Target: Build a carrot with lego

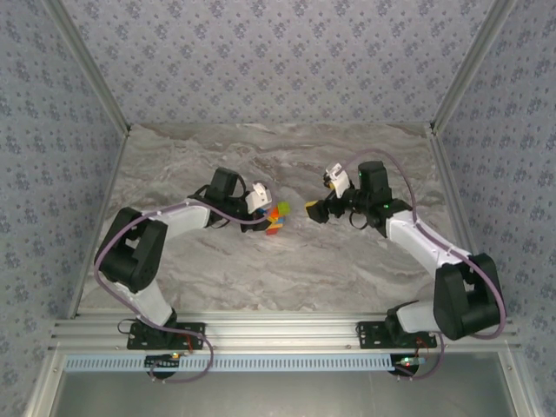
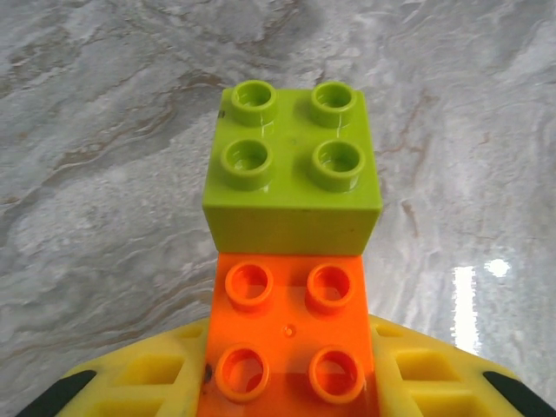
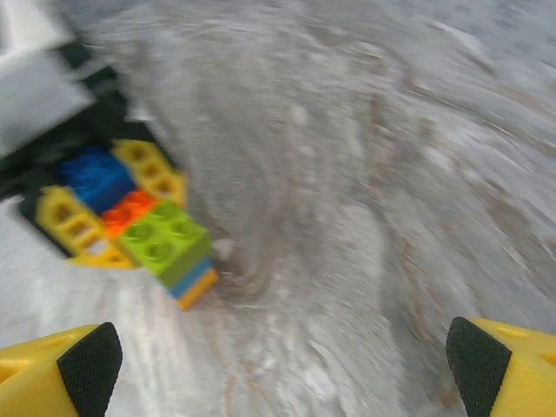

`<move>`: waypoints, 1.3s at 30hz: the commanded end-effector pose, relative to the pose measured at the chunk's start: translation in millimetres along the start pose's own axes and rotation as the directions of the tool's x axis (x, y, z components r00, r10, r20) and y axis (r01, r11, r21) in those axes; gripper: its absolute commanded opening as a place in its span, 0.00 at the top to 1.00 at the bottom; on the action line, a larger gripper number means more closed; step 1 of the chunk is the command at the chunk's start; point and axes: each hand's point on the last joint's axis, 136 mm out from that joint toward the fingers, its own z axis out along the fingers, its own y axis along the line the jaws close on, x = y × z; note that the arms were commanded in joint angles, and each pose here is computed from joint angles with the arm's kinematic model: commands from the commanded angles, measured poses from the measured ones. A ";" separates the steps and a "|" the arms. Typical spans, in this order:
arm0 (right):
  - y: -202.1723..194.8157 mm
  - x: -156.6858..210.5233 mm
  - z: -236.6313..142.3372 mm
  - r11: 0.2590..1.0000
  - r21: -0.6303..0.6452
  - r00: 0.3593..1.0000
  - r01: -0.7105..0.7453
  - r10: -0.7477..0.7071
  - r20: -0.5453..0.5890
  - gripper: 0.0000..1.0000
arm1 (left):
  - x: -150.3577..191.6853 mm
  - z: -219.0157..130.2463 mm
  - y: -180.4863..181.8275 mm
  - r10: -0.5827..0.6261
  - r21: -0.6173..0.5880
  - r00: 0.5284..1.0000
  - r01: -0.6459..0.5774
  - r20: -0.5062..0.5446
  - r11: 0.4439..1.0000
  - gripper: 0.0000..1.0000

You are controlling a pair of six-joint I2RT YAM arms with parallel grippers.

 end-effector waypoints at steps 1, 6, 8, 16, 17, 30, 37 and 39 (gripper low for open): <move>-49.6 11.4 -11.4 0.923 0.308 0.972 -0.231 0.231 0.038 0.00 | -22.1 -7.0 10.8 0.068 -0.083 0.997 -0.065 0.036 0.994 0.68; -52.1 50.2 -17.9 0.878 0.380 0.952 -0.291 0.305 0.024 0.00 | -24.2 -1.6 10.7 0.051 -0.051 0.997 -0.049 0.051 0.998 0.64; -48.0 55.5 -16.1 0.882 0.365 0.949 -0.298 0.314 0.014 0.00 | -22.7 1.8 10.6 0.036 -0.028 0.998 -0.035 0.057 0.999 0.63; -46.8 49.7 -12.7 0.898 0.350 0.959 -0.266 0.284 0.002 0.00 | -23.6 0.7 13.5 0.011 -0.009 0.995 -0.011 0.100 1.000 0.51; -45.8 49.2 -10.6 0.902 0.342 0.960 -0.262 0.280 -0.003 0.00 | -23.0 0.3 14.9 0.009 -0.011 0.995 -0.008 0.099 1.000 0.50; -39.0 53.4 2.7 0.917 0.304 0.959 -0.260 0.282 -0.030 0.00 | -22.2 -5.5 21.0 0.015 -0.039 0.996 -0.012 0.085 0.999 0.31; -31.5 55.2 8.0 0.925 0.284 0.960 -0.254 0.277 -0.043 0.00 | -28.3 -10.7 34.8 0.049 -0.120 0.996 -0.041 0.068 0.992 0.26; -29.0 56.3 10.7 0.928 0.274 0.960 -0.251 0.275 -0.050 0.00 | -31.8 -12.8 37.9 0.064 -0.140 0.996 -0.054 0.067 0.989 0.25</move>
